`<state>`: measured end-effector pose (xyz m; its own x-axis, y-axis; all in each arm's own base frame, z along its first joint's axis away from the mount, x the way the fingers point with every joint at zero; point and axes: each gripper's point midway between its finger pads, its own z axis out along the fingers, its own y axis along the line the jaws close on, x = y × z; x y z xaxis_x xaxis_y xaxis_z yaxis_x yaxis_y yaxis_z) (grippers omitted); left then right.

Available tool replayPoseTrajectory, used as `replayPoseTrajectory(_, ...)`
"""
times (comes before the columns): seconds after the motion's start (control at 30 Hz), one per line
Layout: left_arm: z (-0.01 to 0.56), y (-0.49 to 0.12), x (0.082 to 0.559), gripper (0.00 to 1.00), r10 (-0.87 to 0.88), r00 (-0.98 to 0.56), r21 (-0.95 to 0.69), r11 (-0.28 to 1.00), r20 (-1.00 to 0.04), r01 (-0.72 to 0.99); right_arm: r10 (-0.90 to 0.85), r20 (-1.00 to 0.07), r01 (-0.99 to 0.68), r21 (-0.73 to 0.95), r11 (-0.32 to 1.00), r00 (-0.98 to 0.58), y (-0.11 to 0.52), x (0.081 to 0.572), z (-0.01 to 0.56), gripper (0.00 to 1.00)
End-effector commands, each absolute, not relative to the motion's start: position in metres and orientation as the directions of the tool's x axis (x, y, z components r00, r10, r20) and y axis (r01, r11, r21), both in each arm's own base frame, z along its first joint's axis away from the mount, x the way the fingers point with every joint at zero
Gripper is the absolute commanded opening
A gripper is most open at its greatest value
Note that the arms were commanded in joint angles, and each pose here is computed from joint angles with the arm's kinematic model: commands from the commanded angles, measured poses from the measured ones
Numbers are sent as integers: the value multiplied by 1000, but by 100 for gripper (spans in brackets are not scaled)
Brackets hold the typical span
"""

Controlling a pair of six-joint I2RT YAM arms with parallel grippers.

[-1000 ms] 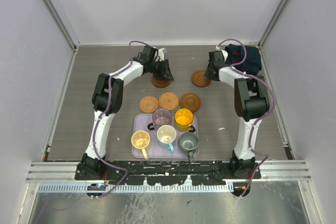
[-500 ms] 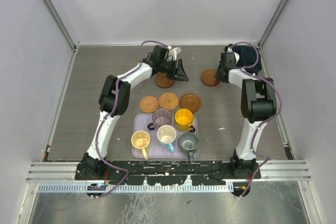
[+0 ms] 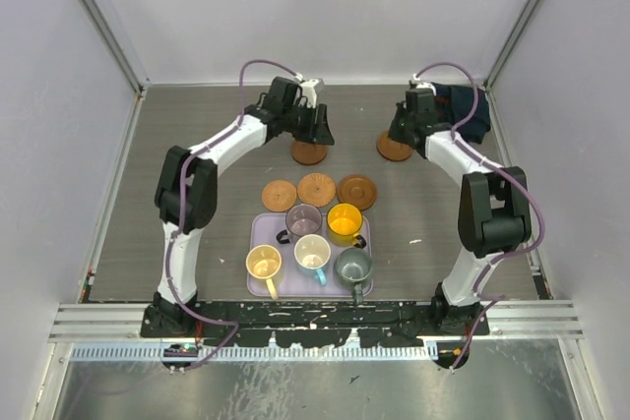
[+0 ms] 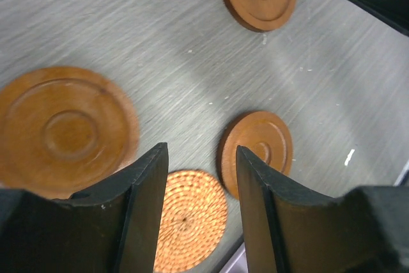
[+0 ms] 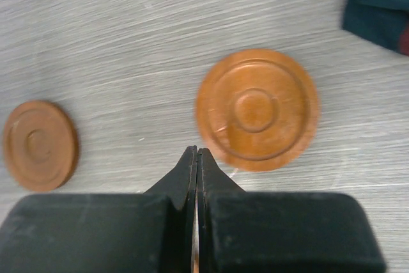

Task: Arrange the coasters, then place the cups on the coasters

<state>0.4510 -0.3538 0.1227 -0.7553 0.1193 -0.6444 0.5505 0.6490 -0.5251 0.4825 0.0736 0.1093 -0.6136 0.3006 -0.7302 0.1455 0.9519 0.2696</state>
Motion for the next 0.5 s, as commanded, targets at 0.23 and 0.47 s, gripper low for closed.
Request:
replayPoseTrajectory(0.23, 98, -299, 459, 48, 180, -753, -344, 806, -632, 481, 116, -714, -43, 201, 979, -690, 160, 414, 94, 1)
replayPoseTrajectory(0.47, 78, -295, 458, 48, 208, -775, -325, 820, -596, 470, 92, -675, -54, 191, 980, -732, 173, 383, 69, 1)
